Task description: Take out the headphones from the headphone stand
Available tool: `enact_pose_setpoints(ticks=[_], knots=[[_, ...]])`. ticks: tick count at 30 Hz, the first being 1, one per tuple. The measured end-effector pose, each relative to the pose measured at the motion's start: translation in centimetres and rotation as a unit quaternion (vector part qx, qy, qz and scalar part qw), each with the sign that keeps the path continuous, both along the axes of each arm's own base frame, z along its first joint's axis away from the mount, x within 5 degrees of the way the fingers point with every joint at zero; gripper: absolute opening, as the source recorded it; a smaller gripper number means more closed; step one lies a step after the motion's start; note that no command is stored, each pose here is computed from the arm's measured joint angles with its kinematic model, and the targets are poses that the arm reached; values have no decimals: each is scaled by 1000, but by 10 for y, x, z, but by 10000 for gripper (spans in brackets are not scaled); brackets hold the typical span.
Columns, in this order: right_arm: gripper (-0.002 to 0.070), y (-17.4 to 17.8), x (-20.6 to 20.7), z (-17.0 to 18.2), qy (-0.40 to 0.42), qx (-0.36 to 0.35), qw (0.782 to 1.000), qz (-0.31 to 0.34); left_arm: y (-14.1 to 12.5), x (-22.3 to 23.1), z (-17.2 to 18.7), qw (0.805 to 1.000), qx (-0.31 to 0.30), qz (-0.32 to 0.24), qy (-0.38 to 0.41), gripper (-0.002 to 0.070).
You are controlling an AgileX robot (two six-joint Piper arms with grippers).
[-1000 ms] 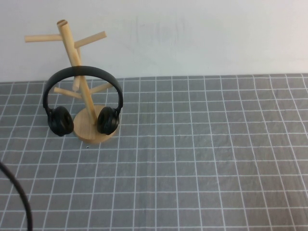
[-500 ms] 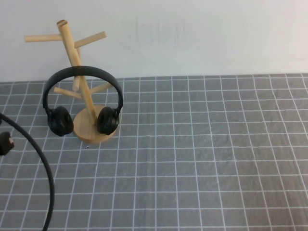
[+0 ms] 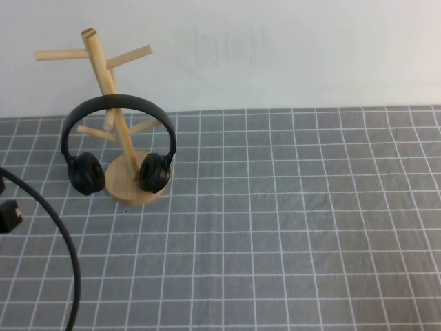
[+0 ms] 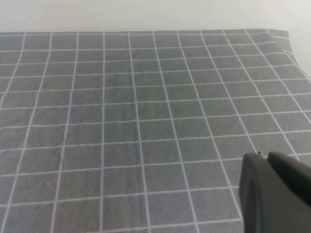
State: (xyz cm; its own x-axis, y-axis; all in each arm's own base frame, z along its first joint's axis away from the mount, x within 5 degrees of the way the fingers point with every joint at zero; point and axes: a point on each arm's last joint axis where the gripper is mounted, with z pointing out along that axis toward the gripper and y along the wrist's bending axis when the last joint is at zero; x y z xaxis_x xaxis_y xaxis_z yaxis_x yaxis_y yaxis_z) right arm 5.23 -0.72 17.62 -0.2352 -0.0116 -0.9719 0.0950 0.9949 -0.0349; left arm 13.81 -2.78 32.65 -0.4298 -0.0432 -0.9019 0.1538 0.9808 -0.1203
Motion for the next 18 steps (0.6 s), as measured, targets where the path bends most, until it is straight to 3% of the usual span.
enact_pose_setpoints(ticks=[6,18], knots=[[-6,0,0,0,0,0,1000,0,0,1,-1,1000,12,-2,4,-4],[-6,0,0,0,0,0,1000,0,1,25,-10,985,165,-42,-17,-4]])
